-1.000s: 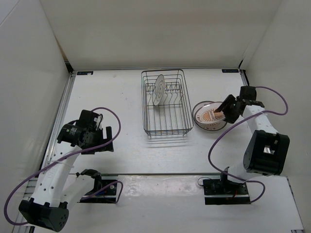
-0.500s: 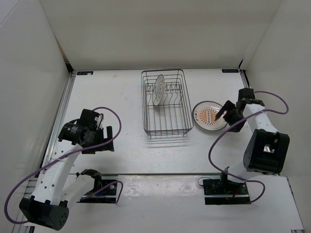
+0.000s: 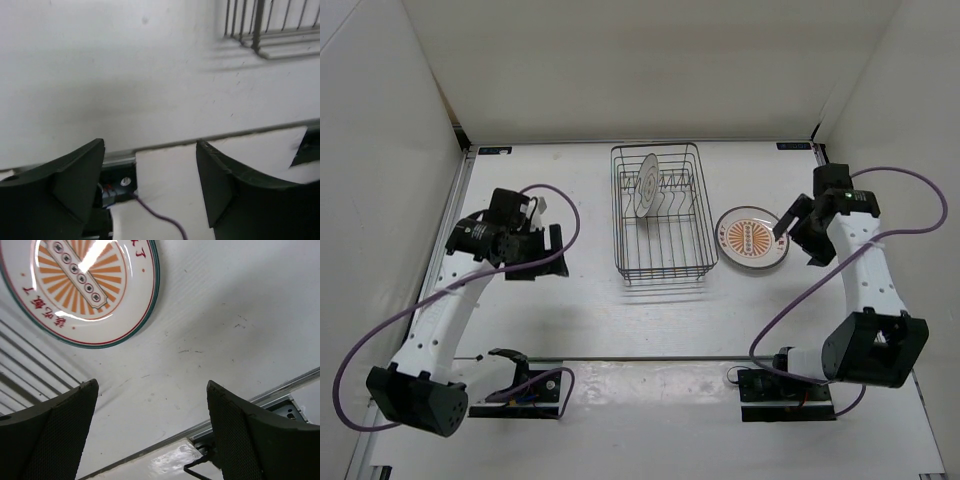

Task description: Unload the plates from the dish rack

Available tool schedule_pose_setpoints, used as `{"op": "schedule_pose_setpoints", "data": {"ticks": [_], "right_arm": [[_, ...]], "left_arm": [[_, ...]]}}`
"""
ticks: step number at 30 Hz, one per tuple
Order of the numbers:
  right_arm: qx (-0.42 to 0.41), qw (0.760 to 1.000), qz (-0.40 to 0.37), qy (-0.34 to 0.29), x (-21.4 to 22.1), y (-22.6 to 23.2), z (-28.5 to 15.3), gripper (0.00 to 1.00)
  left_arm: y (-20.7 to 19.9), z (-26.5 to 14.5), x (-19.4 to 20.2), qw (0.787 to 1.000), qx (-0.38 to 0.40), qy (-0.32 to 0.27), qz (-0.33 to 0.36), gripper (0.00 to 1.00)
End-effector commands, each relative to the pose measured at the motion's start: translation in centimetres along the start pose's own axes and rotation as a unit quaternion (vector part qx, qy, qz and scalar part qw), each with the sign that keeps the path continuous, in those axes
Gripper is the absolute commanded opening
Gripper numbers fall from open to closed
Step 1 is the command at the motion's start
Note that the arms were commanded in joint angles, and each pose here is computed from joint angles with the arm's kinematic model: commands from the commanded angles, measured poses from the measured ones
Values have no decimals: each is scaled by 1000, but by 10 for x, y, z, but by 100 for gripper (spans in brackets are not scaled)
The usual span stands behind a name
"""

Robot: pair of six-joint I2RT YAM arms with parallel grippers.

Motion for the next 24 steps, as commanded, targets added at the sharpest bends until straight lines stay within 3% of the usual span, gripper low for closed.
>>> {"op": "schedule_pose_setpoints", "data": {"ticks": [1, 2, 3, 4, 6, 8, 9, 10, 12, 14, 15, 19, 22, 24], "right_arm": [[9, 1000, -1, 3, 7, -9, -22, 90], [-15, 1000, -1, 13, 12, -3, -25, 90], [-22, 999, -1, 23, 16, -2, -28, 90], [-30, 999, 1, 30, 20, -2, -34, 90], [-60, 997, 3, 44, 31, 2, -46, 90], [-88, 996, -7, 34, 35, 4, -56, 90], [-88, 996, -12, 31, 35, 3, -59, 90], [-94, 995, -26, 21, 32, 2, -64, 90], [-93, 994, -46, 17, 30, 1, -67, 90], [-96, 994, -52, 7, 26, 3, -68, 90], [-97, 993, -62, 10, 25, 5, -66, 90], [-107, 990, -94, -10, 14, 16, -70, 90], [-86, 988, -118, -37, 10, 13, -72, 90], [-88, 984, -148, -50, 13, 17, -75, 90]], "left_arm": [[-17, -6, -48, 997, 21, -80, -3, 81], [-8, -10, -65, 993, -18, -112, -17, 72], [-6, -10, -74, 992, -24, -119, -30, 57], [-10, -23, -102, 988, -22, -147, -51, 51], [3, -16, -124, 988, -47, -122, -87, 43], [-1, -33, -169, 982, -42, -154, -106, 43], [3, -2, -183, 984, -57, -115, -127, 50], [-8, -25, -211, 978, -37, -160, -127, 56], [-23, -27, -236, 975, -13, -182, -130, 67], [-59, 11, -260, 979, 24, -172, -109, 85], [-75, 24, -278, 977, 42, -191, -87, 100], [-168, 79, -263, 976, 92, -190, 55, 100], [-205, 103, -256, 966, 116, -209, 102, 100], [-215, 123, -247, 969, 116, -191, 109, 100]]}}
Point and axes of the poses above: each gripper's point midway between its finger pads, its own z axis out along the fingers, its own y axis along the line the jaws close on, x = y × z, the point moved 3 cm from there along -z, back along the fingers, and after that the axes turned 5 degrees about -z, right-handed, at the moved point
